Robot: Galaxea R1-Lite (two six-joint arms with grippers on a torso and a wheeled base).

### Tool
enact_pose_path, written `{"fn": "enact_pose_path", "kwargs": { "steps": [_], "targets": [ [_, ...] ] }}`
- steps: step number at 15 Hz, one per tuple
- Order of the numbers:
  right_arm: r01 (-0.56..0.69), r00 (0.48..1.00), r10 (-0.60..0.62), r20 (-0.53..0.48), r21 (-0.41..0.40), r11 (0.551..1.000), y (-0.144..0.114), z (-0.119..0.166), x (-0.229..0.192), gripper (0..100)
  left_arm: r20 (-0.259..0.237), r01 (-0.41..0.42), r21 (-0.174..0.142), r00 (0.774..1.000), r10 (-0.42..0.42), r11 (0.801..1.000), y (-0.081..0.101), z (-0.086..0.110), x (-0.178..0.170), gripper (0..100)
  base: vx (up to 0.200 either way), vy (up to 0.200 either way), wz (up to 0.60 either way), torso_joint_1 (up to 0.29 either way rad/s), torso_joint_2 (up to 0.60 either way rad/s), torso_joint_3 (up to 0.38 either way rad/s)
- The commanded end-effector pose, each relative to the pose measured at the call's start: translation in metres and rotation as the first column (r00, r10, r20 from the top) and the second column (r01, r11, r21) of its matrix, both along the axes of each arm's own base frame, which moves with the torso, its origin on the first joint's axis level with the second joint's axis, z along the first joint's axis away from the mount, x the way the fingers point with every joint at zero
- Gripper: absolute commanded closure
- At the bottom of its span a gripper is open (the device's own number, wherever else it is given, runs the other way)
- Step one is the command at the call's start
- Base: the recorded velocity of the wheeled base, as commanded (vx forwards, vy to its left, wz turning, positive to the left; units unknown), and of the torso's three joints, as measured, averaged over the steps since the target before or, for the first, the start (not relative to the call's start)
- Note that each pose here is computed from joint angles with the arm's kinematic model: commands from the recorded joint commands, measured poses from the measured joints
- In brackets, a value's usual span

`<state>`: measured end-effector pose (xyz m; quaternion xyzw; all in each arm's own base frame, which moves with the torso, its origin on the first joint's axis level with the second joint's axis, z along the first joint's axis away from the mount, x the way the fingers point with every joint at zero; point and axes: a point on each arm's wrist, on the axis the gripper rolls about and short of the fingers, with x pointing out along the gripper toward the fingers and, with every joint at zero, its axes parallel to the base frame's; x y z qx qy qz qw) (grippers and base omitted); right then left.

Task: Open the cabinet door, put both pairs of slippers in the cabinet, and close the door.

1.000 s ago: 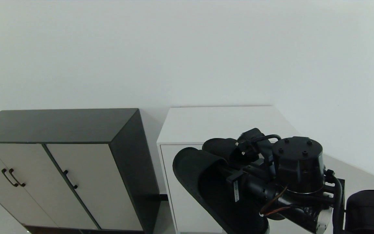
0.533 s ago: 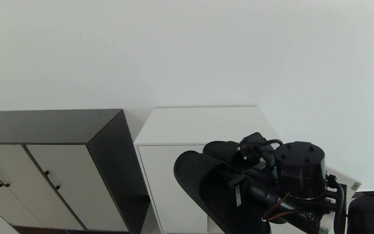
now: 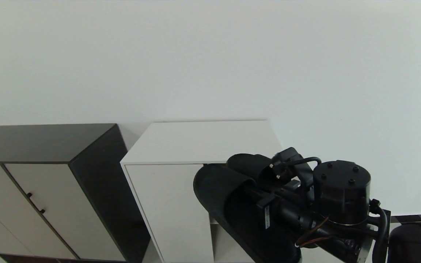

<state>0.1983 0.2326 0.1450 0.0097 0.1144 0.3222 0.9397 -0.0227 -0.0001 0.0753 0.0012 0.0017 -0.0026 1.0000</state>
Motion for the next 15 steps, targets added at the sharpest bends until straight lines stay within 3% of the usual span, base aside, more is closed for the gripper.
{"fn": "enact_pose_path", "kwargs": {
  "steps": [1, 10, 15],
  "targets": [
    [0.010, 1.000, -0.010, -0.005, -0.053, 0.999, -0.0053, -0.0154, 0.0066, 100, 0.000, -0.001, -0.001, 1.000, 0.001, 1.000, 0.0000, 0.0000, 0.0000, 100, 0.000, 0.000, 0.00, 0.000, 0.00, 0.000],
    [-0.028, 1.000, 0.028, -0.002, -0.050, 0.998, -0.0056, -0.0193, 0.0064, 100, 0.000, -0.001, -0.001, 1.000, 0.001, 1.000, 0.0000, 0.0000, 0.0000, 100, 0.000, 0.000, 0.00, 0.000, 0.00, 0.000],
    [-0.028, 1.000, 0.028, 0.004, -0.043, 0.999, -0.0054, -0.0199, 0.0065, 100, 0.000, -0.001, -0.001, 1.000, 0.001, 1.000, 0.0000, 0.0000, 0.0000, 100, 0.000, 0.000, 0.00, -0.153, 0.36, 0.190]
  ]
}}
